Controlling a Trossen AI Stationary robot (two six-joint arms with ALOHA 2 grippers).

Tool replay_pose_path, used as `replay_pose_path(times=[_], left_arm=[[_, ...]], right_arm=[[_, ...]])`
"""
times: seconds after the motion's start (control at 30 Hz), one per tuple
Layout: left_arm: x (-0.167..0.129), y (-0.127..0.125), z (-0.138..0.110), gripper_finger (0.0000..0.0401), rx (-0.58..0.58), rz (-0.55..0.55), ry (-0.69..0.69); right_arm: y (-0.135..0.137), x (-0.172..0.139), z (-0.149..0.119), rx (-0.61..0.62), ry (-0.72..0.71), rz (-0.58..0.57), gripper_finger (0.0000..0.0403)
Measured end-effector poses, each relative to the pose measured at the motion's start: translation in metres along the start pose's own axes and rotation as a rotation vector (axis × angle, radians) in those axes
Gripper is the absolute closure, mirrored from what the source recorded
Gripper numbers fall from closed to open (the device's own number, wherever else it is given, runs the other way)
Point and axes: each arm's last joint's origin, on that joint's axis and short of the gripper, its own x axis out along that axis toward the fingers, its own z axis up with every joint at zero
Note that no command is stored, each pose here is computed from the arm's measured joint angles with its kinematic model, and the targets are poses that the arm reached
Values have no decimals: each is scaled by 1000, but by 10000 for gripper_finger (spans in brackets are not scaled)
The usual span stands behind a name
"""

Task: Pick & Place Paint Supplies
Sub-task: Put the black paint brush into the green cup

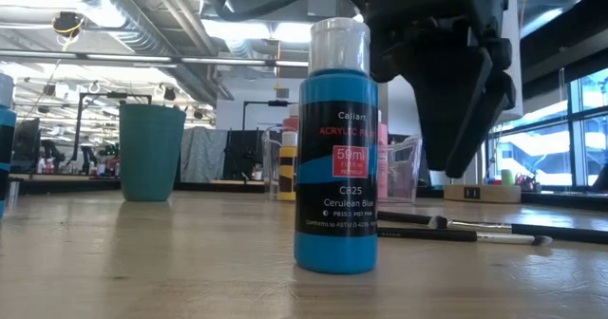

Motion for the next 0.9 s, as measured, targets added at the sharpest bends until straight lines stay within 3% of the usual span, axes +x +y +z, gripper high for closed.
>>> replay_pose_path(times=[0.9], left_arm=[[0, 0, 0, 93, 0, -1, 1]], right_arm=[[-4, 14, -2, -6, -1, -10, 197]])
